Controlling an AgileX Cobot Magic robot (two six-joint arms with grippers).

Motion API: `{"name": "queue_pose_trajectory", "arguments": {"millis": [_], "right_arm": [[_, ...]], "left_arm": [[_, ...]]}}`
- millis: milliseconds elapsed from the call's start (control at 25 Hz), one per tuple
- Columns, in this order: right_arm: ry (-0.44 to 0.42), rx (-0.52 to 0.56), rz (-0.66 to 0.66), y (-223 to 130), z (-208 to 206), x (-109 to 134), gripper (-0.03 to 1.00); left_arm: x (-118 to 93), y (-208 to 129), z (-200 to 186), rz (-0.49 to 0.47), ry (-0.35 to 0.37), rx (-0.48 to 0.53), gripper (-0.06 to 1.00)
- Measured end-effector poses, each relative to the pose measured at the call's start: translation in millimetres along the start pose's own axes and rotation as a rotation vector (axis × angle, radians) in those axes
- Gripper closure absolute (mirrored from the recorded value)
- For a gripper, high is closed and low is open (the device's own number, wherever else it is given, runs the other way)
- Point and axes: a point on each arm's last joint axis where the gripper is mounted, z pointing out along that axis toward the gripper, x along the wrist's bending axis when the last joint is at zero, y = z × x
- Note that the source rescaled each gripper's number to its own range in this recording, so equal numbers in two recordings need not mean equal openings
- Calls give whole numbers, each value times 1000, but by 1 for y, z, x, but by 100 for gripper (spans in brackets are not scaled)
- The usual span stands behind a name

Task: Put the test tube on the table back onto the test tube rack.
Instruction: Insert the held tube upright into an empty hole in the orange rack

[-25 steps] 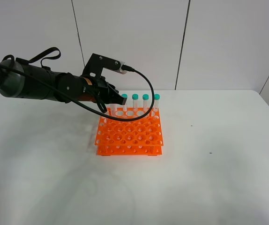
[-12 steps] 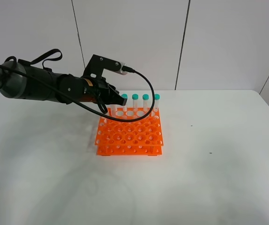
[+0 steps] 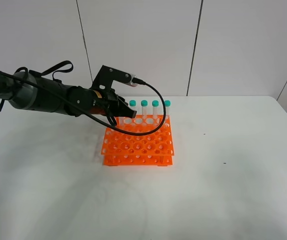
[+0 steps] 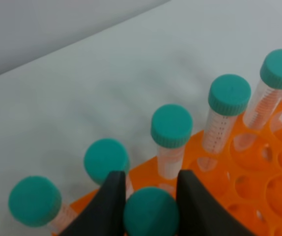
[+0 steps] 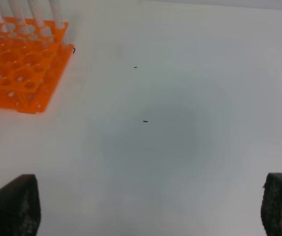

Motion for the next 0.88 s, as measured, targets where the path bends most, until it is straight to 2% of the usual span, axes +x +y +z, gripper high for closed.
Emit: {"name": "queue_pose_trajectory", "arguments": {"millis": [440,880], "right_arm": [[0,0,0,0,0,0,-3],[0,0,0,0,0,0,-3]], "left_arm": [[0,-1,2,2,2,-5,94],[-2,-11,8,2,-5,36,94]]}}
